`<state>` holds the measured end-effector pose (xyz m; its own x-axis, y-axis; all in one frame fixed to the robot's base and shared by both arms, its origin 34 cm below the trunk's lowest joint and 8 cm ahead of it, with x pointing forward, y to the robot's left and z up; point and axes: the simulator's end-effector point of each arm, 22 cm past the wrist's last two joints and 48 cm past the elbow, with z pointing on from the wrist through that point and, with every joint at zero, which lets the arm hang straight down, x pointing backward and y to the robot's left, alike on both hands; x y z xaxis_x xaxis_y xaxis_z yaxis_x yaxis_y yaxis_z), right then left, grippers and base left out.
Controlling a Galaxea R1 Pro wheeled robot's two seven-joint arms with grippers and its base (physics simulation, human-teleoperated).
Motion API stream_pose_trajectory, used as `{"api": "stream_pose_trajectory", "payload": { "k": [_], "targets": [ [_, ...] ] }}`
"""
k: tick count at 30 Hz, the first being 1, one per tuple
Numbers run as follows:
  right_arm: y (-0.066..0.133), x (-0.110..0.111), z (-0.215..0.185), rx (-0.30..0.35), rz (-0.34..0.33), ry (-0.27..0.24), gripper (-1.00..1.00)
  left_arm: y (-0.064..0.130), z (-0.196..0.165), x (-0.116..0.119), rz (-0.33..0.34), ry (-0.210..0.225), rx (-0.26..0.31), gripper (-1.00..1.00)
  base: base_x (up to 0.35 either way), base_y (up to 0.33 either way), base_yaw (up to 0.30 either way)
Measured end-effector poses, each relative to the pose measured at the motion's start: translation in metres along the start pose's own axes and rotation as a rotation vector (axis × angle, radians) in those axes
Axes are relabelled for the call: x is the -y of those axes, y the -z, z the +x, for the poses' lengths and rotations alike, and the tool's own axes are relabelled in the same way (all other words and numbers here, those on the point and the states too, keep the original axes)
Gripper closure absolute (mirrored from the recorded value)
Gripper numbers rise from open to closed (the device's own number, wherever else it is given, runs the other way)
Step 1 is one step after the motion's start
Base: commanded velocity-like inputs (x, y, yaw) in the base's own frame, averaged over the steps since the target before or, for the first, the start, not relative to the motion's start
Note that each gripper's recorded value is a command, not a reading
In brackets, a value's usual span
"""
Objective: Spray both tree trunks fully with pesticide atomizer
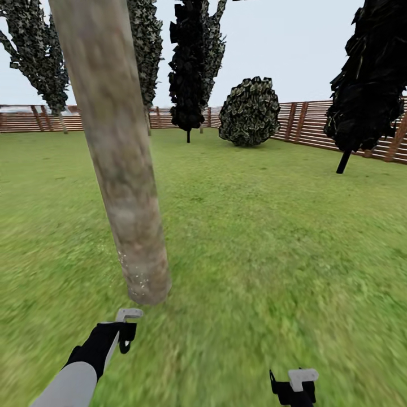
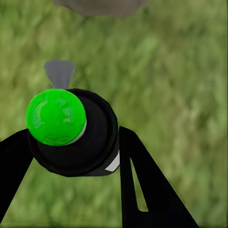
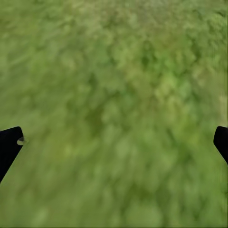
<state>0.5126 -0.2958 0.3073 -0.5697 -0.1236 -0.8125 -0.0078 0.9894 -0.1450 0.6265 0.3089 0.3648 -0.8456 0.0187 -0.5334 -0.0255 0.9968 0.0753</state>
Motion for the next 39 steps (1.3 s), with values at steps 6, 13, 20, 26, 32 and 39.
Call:
{"api": "stream_pose_trajectory", "payload": {
  "k": [6, 13, 20, 26, 32, 39],
  "targets": [
    [0.000, 0.002, 0.001, -0.001, 0.003, 0.001, -1.00, 0.006, -0.038, -0.001, -0.001, 0.008, 0.017, 1.00, 0.006, -0.003, 0.003],
    [0.000, 0.004, 0.001, -0.001, 0.005, 0.003, -1.00, 0.014, -0.060, -0.050, -0.056, 0.028, -0.001, 1.00, 0.000, 0.000, 0.000],
    [0.000, 0.003, 0.000, 0.000, 0.004, 0.001, -1.00, 0.025, -0.106, 0.007, 0.012, 0.004, 0.031, 1.00, 0.000, 0.000, 0.179],
    [0.000, 0.003, 0.000, 0.000, 0.004, 0.001, -1.00, 0.029, -0.114, -0.014, -0.015, 0.017, 0.047, 1.00, 0.000, -0.149, 0.053],
    [0.000, 0.005, 0.001, -0.002, 0.006, 0.004, -1.00, 0.031, -0.122, 0.015, 0.020, 0.009, 0.058, 1.00, -0.010, -0.270, 0.001],
    [0.000, 0.005, 0.000, 0.000, 0.006, 0.003, -1.00, 0.039, -0.139, -0.007, -0.017, 0.019, 0.095, 1.00, -0.041, -0.274, 0.006]
  ]
}}
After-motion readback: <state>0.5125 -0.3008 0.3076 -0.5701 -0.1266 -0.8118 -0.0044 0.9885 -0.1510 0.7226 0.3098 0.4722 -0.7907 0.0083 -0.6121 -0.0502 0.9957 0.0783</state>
